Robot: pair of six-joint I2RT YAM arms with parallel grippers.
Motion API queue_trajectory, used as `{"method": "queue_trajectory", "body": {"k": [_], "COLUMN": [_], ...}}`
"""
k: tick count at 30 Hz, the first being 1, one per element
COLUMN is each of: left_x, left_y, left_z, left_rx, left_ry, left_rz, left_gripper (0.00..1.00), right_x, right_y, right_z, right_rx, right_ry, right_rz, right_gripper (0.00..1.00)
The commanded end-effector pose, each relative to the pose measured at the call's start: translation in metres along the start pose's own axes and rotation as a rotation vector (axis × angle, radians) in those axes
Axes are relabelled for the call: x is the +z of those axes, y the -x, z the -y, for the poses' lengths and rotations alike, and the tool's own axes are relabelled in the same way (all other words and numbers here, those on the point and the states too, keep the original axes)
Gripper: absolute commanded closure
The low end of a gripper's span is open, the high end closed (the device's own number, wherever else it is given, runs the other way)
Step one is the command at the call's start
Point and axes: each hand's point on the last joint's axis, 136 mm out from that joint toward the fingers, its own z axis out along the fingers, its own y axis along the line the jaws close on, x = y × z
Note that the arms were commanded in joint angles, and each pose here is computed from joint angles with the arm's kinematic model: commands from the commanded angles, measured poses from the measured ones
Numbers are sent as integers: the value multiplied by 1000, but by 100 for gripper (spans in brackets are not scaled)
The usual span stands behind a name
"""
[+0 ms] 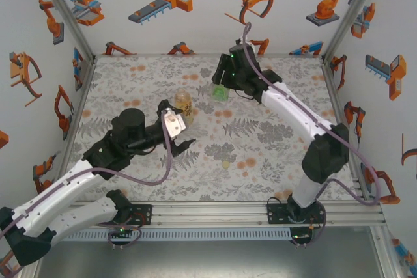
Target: Screw on the bottle caps
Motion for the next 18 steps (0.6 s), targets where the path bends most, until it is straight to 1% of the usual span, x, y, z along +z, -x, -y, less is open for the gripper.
{"method": "queue_trajectory", "body": {"k": [1,4,7,9,13,18], "left_x": [-14,-32,-50,-59,-71,-81], "left_y": [40,65,86,97,115,132], "left_z": [-6,-9,-8,-3,9,1], "left_rx": [-84,-109,-107,-103,-97,-154], "left_ry": [15,25,11,-18,-92,-74], "left_rz": [184,292,383,436,546,674], "left_gripper": [6,6,5,5,5,4], "right_x": [-36,-73,-120,-149,-214,-277], "right_y": [15,27,35,42,39,29], "right_z": [-47,-70,-94,-100,-124,-141], "right_rx": [-123,-184,-243,-242,-379,-491], "right_ry": [257,413,618,696,922,1143], "right_rz": [77,183,341,433,573,687], "right_gripper": [75,81,86,90,92,92]}}
